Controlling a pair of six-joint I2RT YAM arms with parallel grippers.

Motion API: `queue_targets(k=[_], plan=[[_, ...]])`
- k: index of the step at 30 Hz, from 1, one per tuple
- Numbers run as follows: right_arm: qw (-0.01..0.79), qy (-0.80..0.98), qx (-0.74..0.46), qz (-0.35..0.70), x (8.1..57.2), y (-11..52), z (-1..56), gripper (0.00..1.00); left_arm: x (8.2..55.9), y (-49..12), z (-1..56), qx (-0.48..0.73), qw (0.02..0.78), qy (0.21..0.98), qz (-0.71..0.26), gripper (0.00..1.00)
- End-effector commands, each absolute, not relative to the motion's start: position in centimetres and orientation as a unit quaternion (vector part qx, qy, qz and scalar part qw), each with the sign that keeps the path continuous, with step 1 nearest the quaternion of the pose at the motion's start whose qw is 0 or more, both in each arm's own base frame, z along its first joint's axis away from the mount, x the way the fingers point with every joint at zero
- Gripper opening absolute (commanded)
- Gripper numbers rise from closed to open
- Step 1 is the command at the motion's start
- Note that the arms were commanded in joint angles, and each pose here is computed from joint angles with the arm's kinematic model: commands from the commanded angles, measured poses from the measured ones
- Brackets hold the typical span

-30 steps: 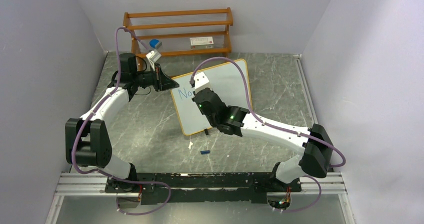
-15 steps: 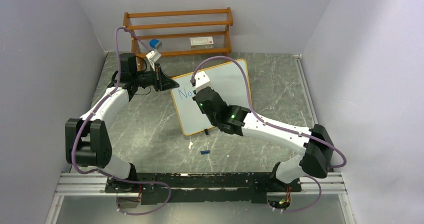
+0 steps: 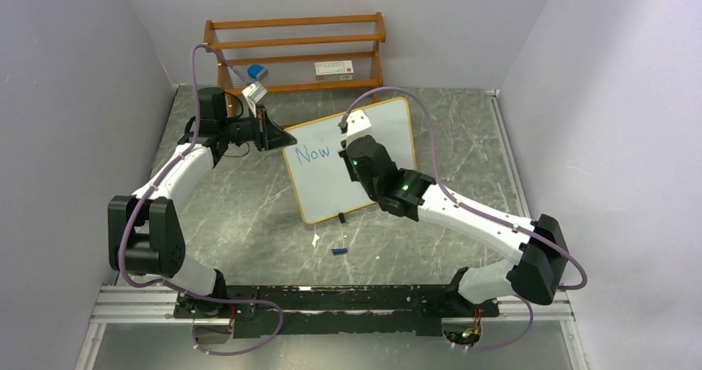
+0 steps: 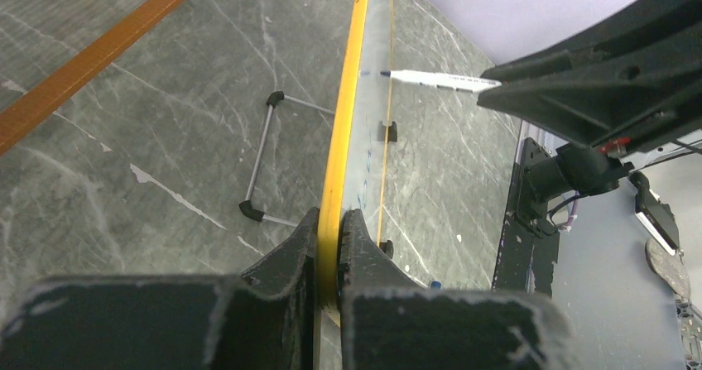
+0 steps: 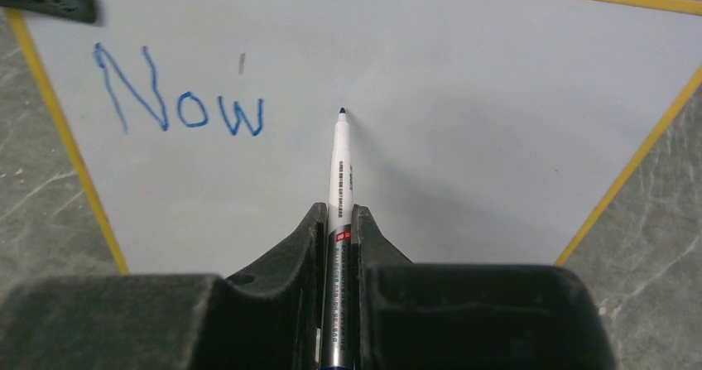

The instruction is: Write a sentence on the whiteboard

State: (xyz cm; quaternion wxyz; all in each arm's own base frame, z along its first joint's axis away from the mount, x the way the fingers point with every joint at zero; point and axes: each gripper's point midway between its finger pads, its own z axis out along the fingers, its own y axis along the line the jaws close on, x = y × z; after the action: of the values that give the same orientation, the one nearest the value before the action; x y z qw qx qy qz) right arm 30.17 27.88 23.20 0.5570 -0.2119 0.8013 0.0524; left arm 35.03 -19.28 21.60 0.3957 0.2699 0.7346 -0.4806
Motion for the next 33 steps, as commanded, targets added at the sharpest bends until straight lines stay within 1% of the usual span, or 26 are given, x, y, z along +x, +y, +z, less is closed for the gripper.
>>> queue_targets(k=[1, 21, 33], plan=[[0.560, 0.802, -0.195, 0.068, 30.6, 27.0, 23.7, 0.00, 35.0, -19.0, 15.8, 0.275, 0.365, 0.785, -0.419, 0.05], [0.569, 0.793, -0.195, 0.091, 31.2, 28.2, 24.4, 0.00, 35.0, -19.0, 15.6, 0.274, 0.363, 0.785, -0.421, 0.05], [0.573, 0.794, -0.188, 0.076, 31.9, 28.2, 24.0, 0.00, 35.0, -19.1, 15.7, 0.275, 0.363, 0.784, -0.421, 0.05]])
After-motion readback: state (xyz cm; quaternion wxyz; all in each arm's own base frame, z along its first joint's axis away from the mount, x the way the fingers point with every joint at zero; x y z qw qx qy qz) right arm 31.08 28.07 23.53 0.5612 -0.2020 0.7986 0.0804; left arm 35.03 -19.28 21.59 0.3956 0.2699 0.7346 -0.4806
